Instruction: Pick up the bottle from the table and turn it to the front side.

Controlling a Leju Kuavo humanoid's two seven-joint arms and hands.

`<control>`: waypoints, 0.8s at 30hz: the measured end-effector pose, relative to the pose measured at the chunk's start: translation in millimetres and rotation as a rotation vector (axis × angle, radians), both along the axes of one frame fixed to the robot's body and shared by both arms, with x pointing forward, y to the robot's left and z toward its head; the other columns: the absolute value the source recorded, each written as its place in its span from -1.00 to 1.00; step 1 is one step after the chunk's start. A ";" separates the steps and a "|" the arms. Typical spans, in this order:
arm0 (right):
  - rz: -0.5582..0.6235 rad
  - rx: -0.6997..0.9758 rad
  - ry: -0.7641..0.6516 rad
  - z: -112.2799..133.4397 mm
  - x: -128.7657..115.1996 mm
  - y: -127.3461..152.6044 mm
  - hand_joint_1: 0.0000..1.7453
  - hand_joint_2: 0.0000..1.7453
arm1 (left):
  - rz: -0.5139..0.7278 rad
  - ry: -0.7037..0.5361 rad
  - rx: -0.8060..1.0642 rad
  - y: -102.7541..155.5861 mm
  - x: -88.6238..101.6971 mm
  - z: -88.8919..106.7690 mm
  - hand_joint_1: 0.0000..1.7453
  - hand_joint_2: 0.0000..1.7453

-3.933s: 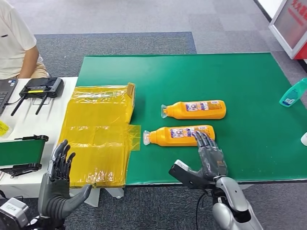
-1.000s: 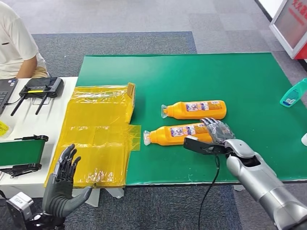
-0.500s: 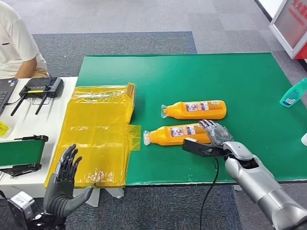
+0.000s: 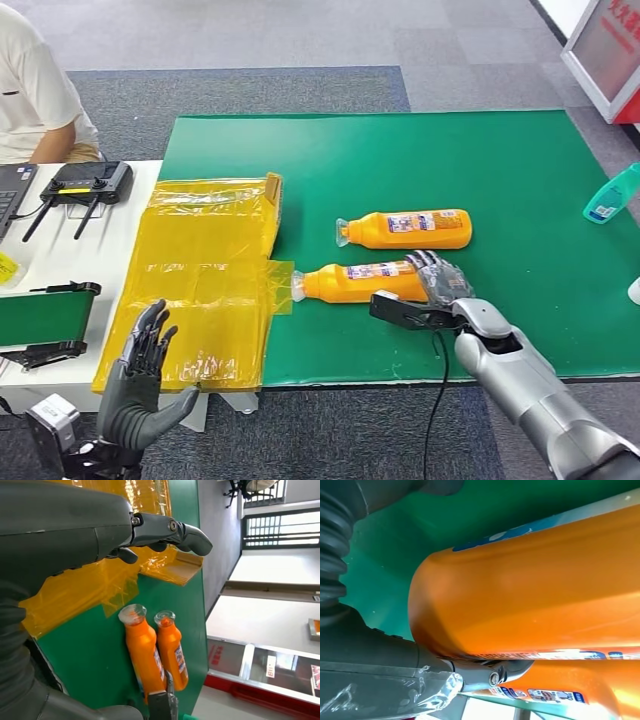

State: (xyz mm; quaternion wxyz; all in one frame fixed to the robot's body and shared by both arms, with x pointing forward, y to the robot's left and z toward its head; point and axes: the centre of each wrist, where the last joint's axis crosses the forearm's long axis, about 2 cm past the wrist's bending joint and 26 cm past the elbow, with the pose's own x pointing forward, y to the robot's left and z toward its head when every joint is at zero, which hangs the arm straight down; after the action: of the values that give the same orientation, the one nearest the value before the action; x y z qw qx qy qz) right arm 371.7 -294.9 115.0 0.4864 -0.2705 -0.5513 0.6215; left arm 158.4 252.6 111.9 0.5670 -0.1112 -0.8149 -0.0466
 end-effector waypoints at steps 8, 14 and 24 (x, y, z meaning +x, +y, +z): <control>0.000 0.001 0.005 -3.5 2.2 7.5 -1.00 1.00 | -0.002 0.010 0.001 -1.2 1.7 -1.8 -1.00 1.00; 0.001 0.004 0.008 -4.3 2.7 10.2 1.00 1.00 | -0.005 0.014 0.003 -1.8 1.8 -2.5 -1.00 1.00; 0.004 0.017 -0.003 -3.4 3.9 13.1 1.00 1.00 | -0.004 0.018 0.000 -2.3 2.1 -3.5 -1.00 1.00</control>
State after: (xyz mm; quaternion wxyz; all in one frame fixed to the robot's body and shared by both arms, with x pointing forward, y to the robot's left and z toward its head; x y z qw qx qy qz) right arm 375.6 -281.8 111.5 0.4865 -0.2660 -0.5578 0.6176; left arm 160.6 250.3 108.5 0.5744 -0.1132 -0.8093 -0.0469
